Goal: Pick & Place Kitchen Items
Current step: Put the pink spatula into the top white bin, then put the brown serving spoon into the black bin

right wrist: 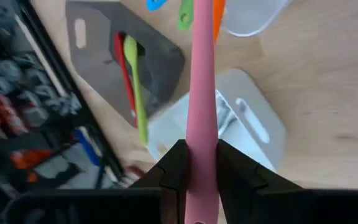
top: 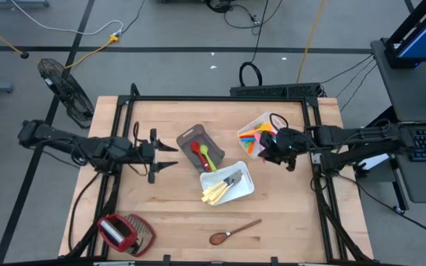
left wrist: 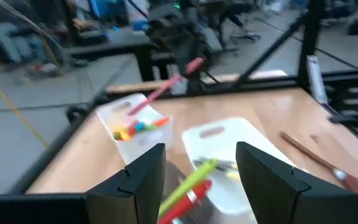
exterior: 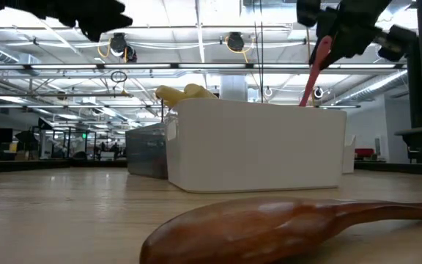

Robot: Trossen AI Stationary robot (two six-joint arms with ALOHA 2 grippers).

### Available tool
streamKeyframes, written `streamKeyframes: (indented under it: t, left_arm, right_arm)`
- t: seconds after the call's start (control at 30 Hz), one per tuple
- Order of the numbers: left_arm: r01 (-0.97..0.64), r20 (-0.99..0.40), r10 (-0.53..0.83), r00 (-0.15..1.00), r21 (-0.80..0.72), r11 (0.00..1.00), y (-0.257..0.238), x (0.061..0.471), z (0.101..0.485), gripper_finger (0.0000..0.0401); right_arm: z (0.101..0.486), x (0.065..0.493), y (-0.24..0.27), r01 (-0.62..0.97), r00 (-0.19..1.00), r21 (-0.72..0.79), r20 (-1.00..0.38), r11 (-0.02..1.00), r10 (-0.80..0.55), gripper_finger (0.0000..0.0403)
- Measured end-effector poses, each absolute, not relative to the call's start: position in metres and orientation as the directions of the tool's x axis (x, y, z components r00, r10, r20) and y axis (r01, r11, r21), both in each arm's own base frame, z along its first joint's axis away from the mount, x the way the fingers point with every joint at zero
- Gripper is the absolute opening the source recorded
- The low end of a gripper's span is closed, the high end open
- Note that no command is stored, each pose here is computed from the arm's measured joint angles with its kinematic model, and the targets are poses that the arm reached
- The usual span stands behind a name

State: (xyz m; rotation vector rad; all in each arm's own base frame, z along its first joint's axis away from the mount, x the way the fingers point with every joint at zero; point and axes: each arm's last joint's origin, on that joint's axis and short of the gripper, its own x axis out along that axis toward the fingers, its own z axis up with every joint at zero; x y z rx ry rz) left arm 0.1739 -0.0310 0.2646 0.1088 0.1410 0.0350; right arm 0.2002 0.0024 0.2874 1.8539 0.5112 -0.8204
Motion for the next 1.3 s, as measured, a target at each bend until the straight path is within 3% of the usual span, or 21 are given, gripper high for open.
streamKeyframes:
  t: [0.27, 0.53, 0.7, 0.87, 1.3]
  left_arm:
    - [0.150, -0.206, -0.133, 0.969, 0.069, 0.986, -0.011, 0.154, 0.265, 0.0202]
    - [0.260, -0.194, -0.253, 0.948, 0.013, 0.966, -0.008, 0.142, 0.268, 0.0202]
    - [0.376, -0.209, -0.371, 0.905, -0.014, 0.926, -0.010, 0.140, 0.265, 0.0202]
    - [0.386, -0.257, -0.383, 0.887, -0.041, 0.921, -0.008, 0.138, 0.260, 0.0202]
    - [0.344, -0.272, -0.343, 0.899, -0.046, 0.938, -0.001, 0.138, 0.259, 0.0202]
  right_arm:
    - [0.258, 0.203, -0.015, 0.574, 0.697, 0.618, -0.713, -0.537, -0.075, 0.0054]
    - [0.254, 0.196, -0.028, 0.476, 0.649, 0.656, -0.711, -0.586, -0.269, 0.0054]
    - [0.252, 0.193, -0.035, 0.479, 0.611, 0.645, -0.732, -0.595, -0.302, 0.0055]
    - [0.250, 0.193, -0.036, 0.475, 0.593, 0.646, -0.737, -0.597, -0.326, 0.0060]
    - [0.240, 0.207, -0.038, 0.491, 0.578, 0.632, -0.751, -0.600, -0.318, 0.0130]
